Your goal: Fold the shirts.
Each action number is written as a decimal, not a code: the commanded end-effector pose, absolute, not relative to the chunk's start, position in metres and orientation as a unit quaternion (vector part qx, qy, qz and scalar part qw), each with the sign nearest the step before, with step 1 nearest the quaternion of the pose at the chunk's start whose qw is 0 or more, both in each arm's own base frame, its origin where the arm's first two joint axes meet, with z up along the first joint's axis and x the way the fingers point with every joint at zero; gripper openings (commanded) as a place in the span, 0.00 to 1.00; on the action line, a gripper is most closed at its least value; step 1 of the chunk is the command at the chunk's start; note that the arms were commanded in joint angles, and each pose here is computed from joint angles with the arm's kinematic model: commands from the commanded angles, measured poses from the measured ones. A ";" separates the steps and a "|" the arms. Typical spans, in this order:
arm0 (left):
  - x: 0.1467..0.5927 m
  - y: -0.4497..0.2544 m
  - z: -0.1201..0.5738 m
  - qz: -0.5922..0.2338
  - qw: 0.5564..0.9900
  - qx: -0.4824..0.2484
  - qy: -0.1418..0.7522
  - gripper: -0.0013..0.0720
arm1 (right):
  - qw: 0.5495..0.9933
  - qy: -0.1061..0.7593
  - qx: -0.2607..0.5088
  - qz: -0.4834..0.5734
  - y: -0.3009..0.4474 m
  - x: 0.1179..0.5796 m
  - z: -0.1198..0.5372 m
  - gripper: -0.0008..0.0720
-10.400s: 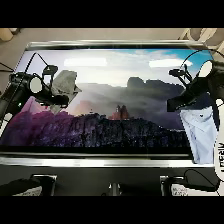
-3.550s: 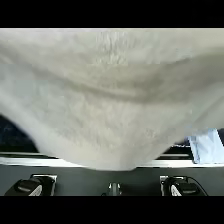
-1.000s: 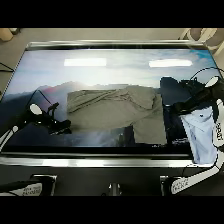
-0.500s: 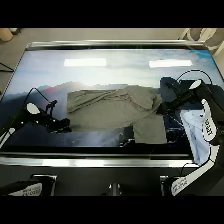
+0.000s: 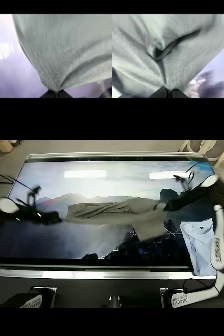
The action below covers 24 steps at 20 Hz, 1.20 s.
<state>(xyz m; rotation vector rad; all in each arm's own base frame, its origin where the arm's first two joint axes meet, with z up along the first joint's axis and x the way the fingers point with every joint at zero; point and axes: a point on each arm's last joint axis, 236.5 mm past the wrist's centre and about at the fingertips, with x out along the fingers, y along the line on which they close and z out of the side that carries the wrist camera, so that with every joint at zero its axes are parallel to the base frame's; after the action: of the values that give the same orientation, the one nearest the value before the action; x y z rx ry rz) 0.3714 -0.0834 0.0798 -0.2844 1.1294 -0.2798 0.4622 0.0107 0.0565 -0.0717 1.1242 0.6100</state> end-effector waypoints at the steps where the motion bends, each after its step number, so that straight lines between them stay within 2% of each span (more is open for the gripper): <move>1: 0.380 -0.060 0.328 -0.114 0.962 -0.085 0.235 0.05 | 0.920 0.284 -0.173 0.207 0.007 0.444 0.279 0.04; 3: 0.320 -0.046 0.483 -0.097 0.992 -0.083 0.019 0.05 | 0.959 0.096 -0.244 0.112 0.007 0.371 0.429 0.04; 5: 0.248 -0.045 0.564 -0.107 0.984 -0.088 -0.113 0.05 | 0.956 -0.056 -0.285 0.031 0.012 0.278 0.527 0.04; 7: 0.207 -0.047 0.582 -0.115 0.978 -0.088 -0.149 0.05 | 0.945 -0.118 -0.306 -0.012 0.015 0.214 0.562 0.04; 9: 0.195 -0.048 0.582 -0.117 0.978 -0.085 -0.150 0.05 | 0.946 -0.114 -0.304 -0.027 0.013 0.191 0.561 0.04; 13: 0.205 -0.047 0.574 -0.111 0.982 -0.081 -0.133 0.05 | 0.951 -0.061 -0.302 -0.010 0.012 0.201 0.536 0.04; 16: 0.234 -0.050 0.542 -0.111 0.989 -0.078 -0.063 0.05 | 0.956 0.024 -0.293 0.014 0.005 0.227 0.495 0.04; 18: 0.276 -0.053 0.491 -0.111 0.990 -0.075 0.040 0.05 | 0.949 0.133 -0.282 0.054 -0.001 0.258 0.440 0.04; 20: 0.329 -0.055 0.420 -0.109 0.978 -0.072 0.163 0.05 | 0.922 0.277 -0.248 0.109 -0.008 0.295 0.363 0.04; 21: 0.356 -0.056 0.377 -0.109 0.966 -0.064 0.225 0.05 | 0.899 0.351 -0.224 0.136 -0.011 0.312 0.321 0.04; 24: 0.417 -0.052 0.234 -0.097 0.911 -0.063 0.395 0.05 | 0.835 0.493 -0.147 0.195 -0.016 0.368 0.207 0.04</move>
<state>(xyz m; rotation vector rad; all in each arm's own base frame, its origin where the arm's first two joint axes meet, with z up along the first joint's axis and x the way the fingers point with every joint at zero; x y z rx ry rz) 0.3788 -0.0552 0.3571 -0.1469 0.4806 -0.2122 0.3442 -0.0150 0.3110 -0.4411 0.7047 0.2784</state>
